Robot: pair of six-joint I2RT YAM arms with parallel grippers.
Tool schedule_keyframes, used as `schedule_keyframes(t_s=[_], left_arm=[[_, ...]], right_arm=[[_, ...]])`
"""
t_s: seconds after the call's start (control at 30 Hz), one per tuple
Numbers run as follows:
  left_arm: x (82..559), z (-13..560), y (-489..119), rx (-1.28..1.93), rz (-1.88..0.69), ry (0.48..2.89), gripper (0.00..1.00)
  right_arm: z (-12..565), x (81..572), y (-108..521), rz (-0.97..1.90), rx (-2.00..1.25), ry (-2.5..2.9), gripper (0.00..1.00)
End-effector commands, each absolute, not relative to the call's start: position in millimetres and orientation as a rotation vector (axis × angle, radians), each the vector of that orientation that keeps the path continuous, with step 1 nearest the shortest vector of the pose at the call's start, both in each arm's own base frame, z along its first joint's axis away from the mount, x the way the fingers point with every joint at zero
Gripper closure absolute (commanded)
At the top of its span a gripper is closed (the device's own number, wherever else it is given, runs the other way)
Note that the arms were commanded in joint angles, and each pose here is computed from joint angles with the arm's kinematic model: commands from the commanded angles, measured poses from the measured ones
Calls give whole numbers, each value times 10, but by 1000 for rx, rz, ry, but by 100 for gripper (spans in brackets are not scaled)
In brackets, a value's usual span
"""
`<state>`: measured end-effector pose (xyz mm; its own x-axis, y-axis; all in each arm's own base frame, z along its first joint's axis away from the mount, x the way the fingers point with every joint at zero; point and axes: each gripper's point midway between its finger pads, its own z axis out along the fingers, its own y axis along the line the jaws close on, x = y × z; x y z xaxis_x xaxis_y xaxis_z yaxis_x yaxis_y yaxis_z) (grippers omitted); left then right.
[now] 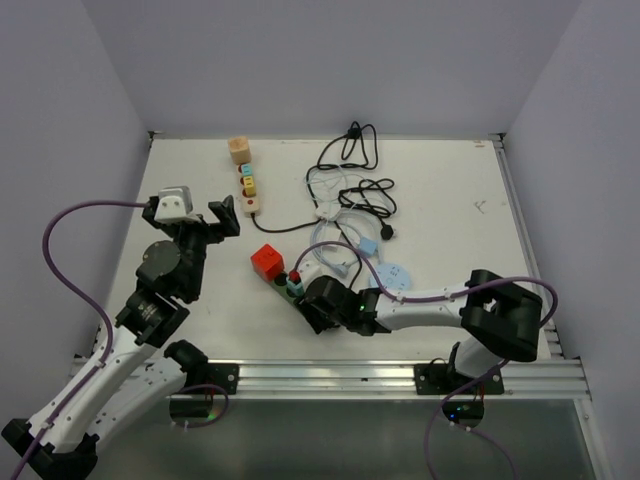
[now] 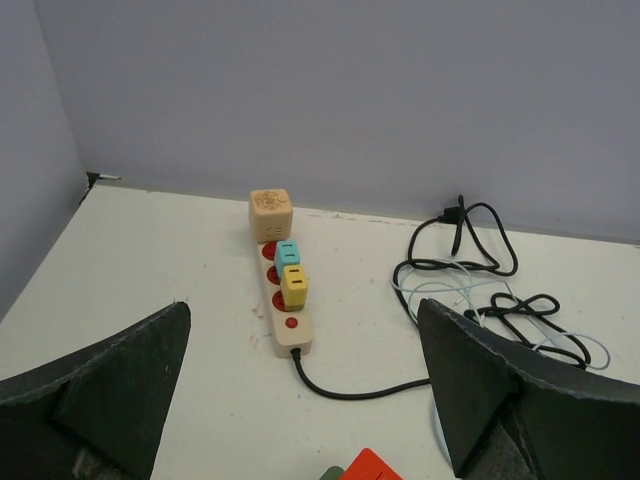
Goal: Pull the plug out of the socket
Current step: Move the socket to the center of the board.
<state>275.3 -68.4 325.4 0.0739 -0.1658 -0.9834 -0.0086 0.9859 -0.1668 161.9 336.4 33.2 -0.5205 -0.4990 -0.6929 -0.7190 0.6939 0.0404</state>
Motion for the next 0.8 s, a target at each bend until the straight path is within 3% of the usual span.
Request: schedule_keyframes(t_s=[0.0, 0.03, 0.07, 0.1, 0.3, 0.77], left_arm=[[2769, 3324, -714, -139, -134, 1462, 1], [2776, 3313, -718, -135, -131, 1466, 0], [2778, 3310, -736, -127, -137, 1468, 0], [2786, 3296, -748, -119, -135, 1473, 0], [2807, 3270, -829, -77, -150, 1490, 0], [2880, 3178, -998, -7, -175, 1546, 0]], right_arm=[[294, 1609, 3408, 431, -905, 2219, 95], [260, 1581, 3384, 433, -909, 2228, 88], [266, 1577, 3384, 441, -903, 2228, 69], [281, 1575, 3382, 447, -897, 2225, 60], [502, 1593, 3392, 496, -860, 2173, 32], [1007, 1856, 3438, 469, -760, 2017, 20]])
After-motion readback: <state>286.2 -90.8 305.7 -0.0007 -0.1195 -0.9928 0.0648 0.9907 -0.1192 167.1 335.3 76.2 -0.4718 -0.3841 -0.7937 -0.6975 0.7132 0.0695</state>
